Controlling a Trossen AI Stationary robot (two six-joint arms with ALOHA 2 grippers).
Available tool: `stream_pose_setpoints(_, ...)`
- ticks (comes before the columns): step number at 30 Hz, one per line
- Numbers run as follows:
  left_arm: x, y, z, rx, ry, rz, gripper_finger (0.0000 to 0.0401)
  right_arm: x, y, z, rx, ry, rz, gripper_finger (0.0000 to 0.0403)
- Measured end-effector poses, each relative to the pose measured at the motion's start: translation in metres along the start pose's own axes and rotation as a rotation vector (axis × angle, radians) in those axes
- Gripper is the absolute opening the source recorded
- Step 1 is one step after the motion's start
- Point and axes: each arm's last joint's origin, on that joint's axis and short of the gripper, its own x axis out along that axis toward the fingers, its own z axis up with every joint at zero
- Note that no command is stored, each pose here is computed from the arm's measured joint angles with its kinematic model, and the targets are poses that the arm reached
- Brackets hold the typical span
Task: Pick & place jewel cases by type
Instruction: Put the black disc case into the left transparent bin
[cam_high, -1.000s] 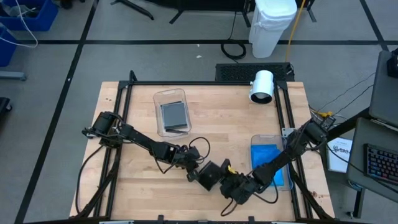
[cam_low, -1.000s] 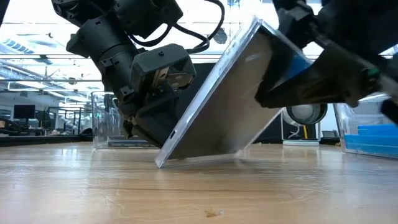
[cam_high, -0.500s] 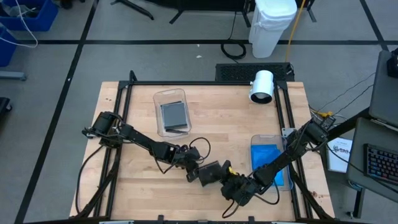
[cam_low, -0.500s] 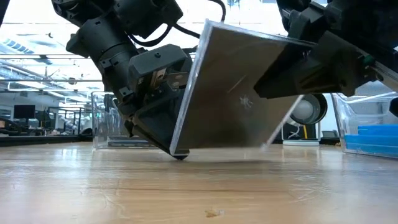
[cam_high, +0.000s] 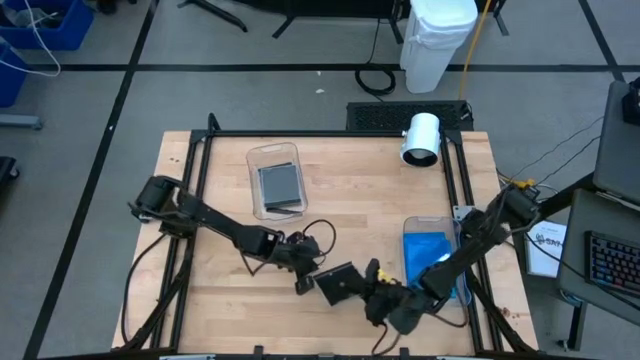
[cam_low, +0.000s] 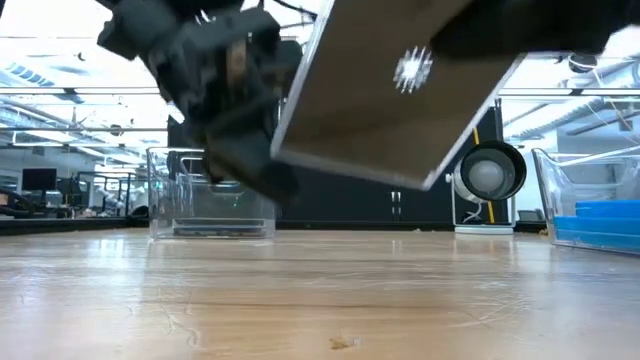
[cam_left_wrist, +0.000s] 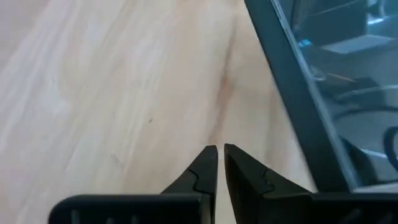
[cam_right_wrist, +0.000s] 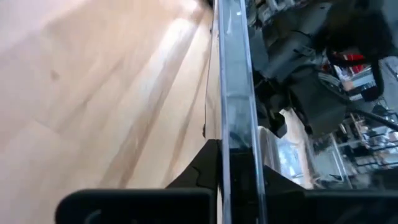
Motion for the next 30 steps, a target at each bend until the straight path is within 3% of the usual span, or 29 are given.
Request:
stream_pose_setpoints(7, -0.045, -0.030, 0.012, 0.128, -0.161, -0.049, 0.0035, -0.036, -0.035, 0.012, 0.120, -0.056, 0.008, 0.0006)
stream_pose_setpoints(11, -0.080, -0.050, 0.010, 0.266, -0.289, -0.003, 0.0035, -0.050, -0.056, 0.011, 0.152, -0.075, -0.004, 0.0003)
stream_pose_setpoints(14, -0.106, -0.062, 0.003, 0.364, -0.374, 0.093, 0.0031, -0.052, -0.071, 0.002, 0.170, -0.091, -0.038, 0.0004)
stream_pose_setpoints(20, -0.145, -0.075, -0.018, 0.391, -0.473, 0.266, 0.0007, -0.033, -0.106, -0.030, 0.249, -0.157, -0.153, 0.0004)
stream_pose_setpoints(26, -0.156, -0.081, -0.028, 0.407, -0.525, 0.329, 0.0033, 0.002, -0.157, -0.058, 0.366, -0.385, -0.080, 0.0003)
stream_pose_setpoints(30, -0.156, -0.078, -0.032, 0.448, -0.517, 0.399, 0.0035, 0.022, -0.198, -0.076, 0.451, -0.388, -0.095, 0.0002)
